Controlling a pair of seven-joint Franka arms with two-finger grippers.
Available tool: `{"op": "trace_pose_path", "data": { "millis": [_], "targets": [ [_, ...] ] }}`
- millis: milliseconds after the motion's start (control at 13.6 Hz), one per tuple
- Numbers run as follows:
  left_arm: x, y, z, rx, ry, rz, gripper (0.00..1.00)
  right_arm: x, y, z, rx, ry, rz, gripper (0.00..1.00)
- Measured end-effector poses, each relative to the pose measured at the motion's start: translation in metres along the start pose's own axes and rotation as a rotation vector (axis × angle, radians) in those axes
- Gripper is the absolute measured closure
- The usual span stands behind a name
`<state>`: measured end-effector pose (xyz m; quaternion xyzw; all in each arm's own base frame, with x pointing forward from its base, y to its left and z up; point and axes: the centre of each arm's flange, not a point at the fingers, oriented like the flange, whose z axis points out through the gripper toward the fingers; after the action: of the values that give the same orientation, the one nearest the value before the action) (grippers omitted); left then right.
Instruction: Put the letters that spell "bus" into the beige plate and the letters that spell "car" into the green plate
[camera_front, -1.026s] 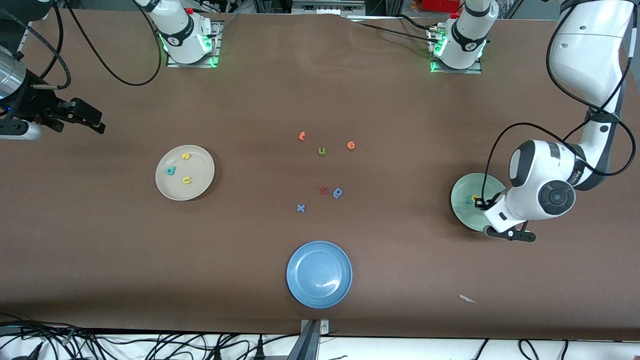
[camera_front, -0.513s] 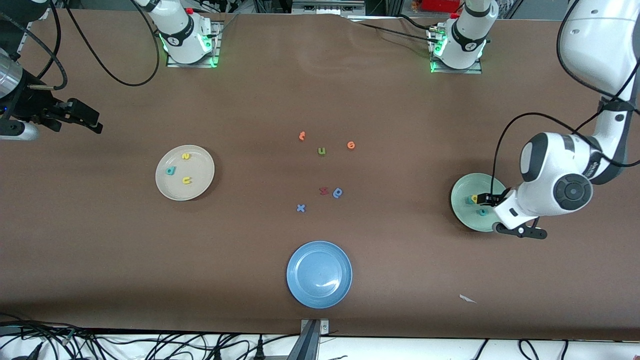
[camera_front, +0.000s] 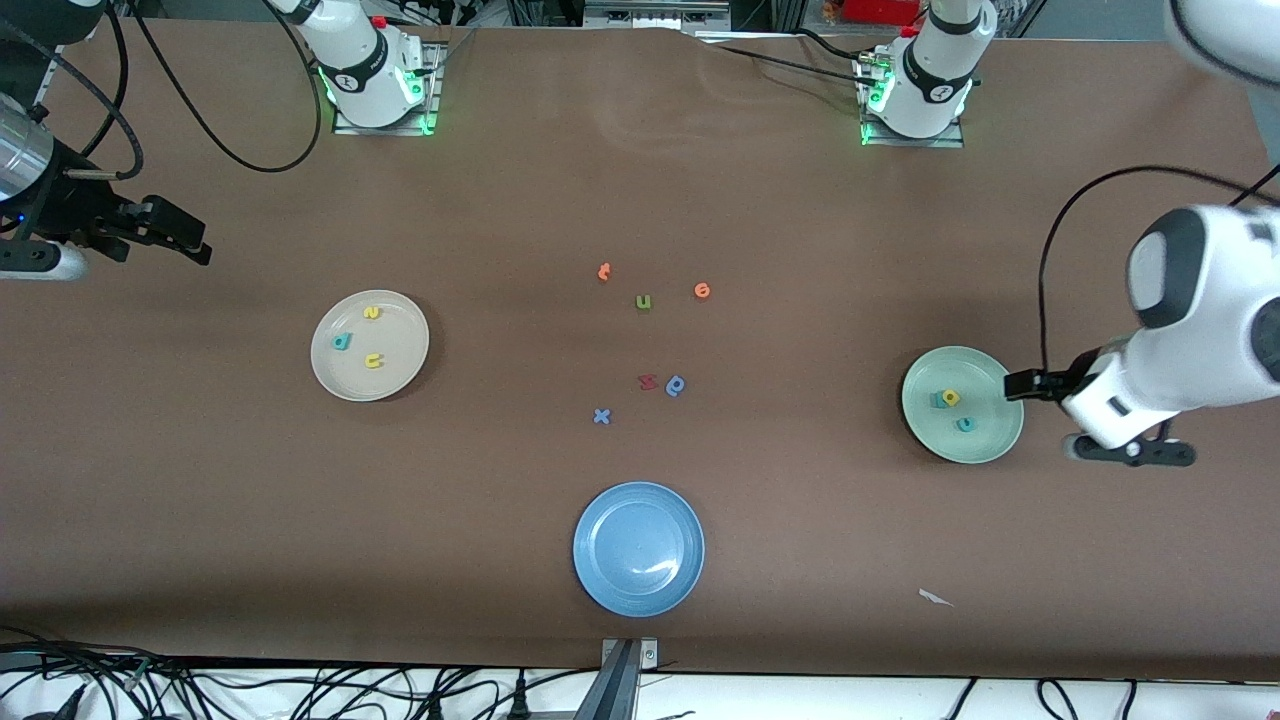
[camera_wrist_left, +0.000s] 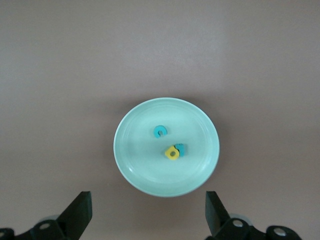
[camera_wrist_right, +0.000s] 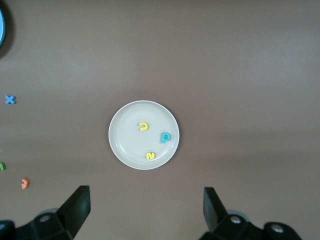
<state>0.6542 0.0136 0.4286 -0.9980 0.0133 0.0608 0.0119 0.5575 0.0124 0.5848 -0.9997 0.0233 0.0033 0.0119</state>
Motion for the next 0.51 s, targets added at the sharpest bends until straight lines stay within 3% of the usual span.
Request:
{"op": "trace_pose_path", "data": {
  "millis": [513],
  "targets": [
    [-0.097, 0.005, -0.138, 0.036, 0.079, 0.067, 0.0, 0.0, -0.002, -0.001, 0.0, 0.001, -0.004, 0.0]
  ]
}}
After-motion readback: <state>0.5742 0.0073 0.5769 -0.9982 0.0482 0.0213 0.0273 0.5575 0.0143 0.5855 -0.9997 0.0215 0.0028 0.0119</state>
